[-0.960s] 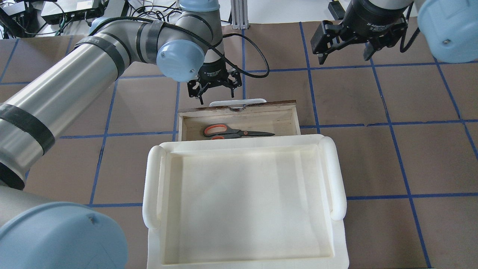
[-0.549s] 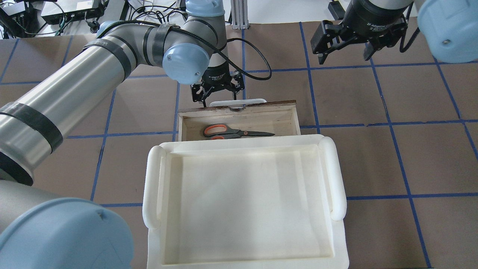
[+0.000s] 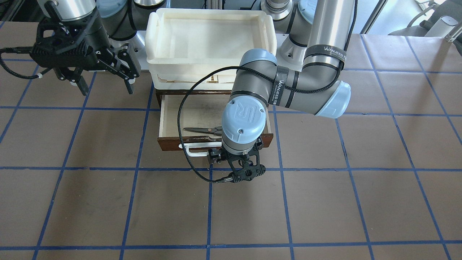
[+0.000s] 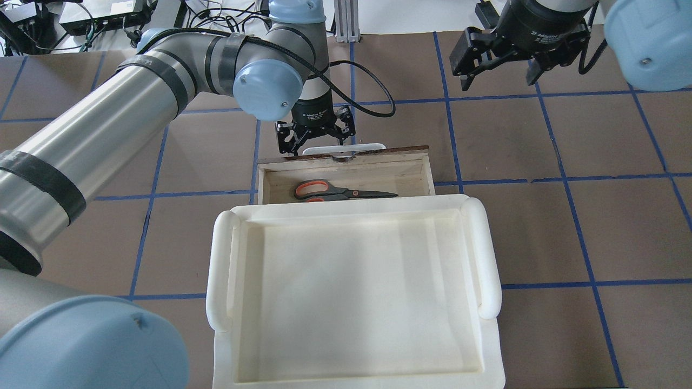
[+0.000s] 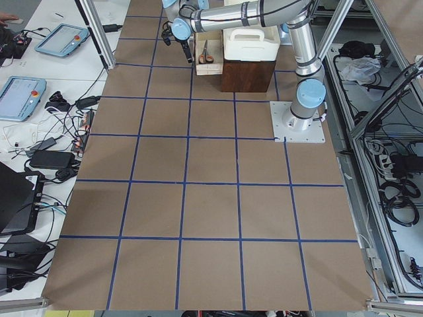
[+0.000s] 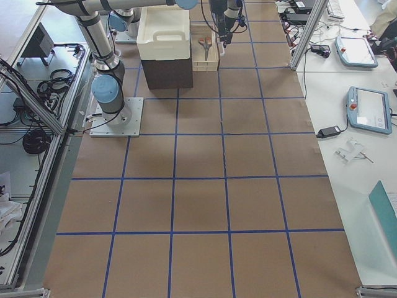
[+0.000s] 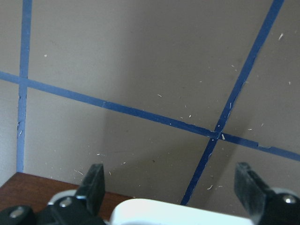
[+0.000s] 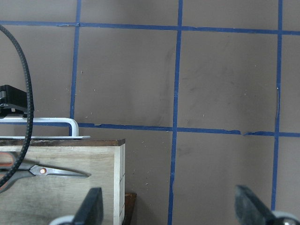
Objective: Put scissors in drawer and close it
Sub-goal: 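Lower the left gripper behind the drawer front near the handle, then push the drawer closed with the left gripper, away from the robot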
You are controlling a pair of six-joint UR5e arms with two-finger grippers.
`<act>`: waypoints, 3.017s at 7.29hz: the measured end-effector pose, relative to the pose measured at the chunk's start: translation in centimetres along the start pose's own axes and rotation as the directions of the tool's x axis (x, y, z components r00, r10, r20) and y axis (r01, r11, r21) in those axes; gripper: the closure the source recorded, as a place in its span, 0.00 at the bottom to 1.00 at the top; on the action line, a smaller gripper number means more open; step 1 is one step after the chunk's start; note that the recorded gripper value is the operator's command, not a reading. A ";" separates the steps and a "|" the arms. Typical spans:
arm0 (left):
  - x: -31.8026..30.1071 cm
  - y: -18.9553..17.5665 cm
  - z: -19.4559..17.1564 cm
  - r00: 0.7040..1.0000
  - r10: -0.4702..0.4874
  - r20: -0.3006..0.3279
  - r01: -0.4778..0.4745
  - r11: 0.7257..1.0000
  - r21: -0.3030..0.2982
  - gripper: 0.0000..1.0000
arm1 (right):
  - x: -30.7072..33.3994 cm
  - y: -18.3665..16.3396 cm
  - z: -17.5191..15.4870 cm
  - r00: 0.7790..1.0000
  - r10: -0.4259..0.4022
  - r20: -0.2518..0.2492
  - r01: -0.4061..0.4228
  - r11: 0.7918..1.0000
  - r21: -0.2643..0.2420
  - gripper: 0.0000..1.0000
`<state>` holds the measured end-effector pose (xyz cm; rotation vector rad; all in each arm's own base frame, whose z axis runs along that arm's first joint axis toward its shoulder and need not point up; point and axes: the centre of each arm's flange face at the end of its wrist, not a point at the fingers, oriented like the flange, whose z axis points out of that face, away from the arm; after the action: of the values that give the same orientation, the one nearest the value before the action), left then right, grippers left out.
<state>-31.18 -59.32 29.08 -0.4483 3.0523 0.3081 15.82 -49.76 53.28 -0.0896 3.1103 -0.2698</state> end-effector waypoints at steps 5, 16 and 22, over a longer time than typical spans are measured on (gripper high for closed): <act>-0.1 1.0 0.6 1.000 0.004 0.030 -0.002 0.998 -0.059 0.00 | 0.0 0.0 0.1 1.000 0.002 -0.001 -0.002 1.000 0.000 0.00; 0.2 5.0 -0.5 0.995 0.041 0.087 -0.029 0.991 -0.134 0.00 | 0.0 -0.1 -0.1 1.000 0.004 -0.002 -0.004 1.000 0.013 0.00; 0.0 6.9 0.2 0.988 0.060 0.144 -0.028 0.977 -0.214 0.00 | 0.0 -0.2 -0.2 1.000 0.003 0.000 -0.003 1.000 0.023 0.00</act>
<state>-33.15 -52.82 30.19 -0.3475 2.8972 0.6418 15.85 -49.91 53.51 -0.0848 3.1067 -0.3050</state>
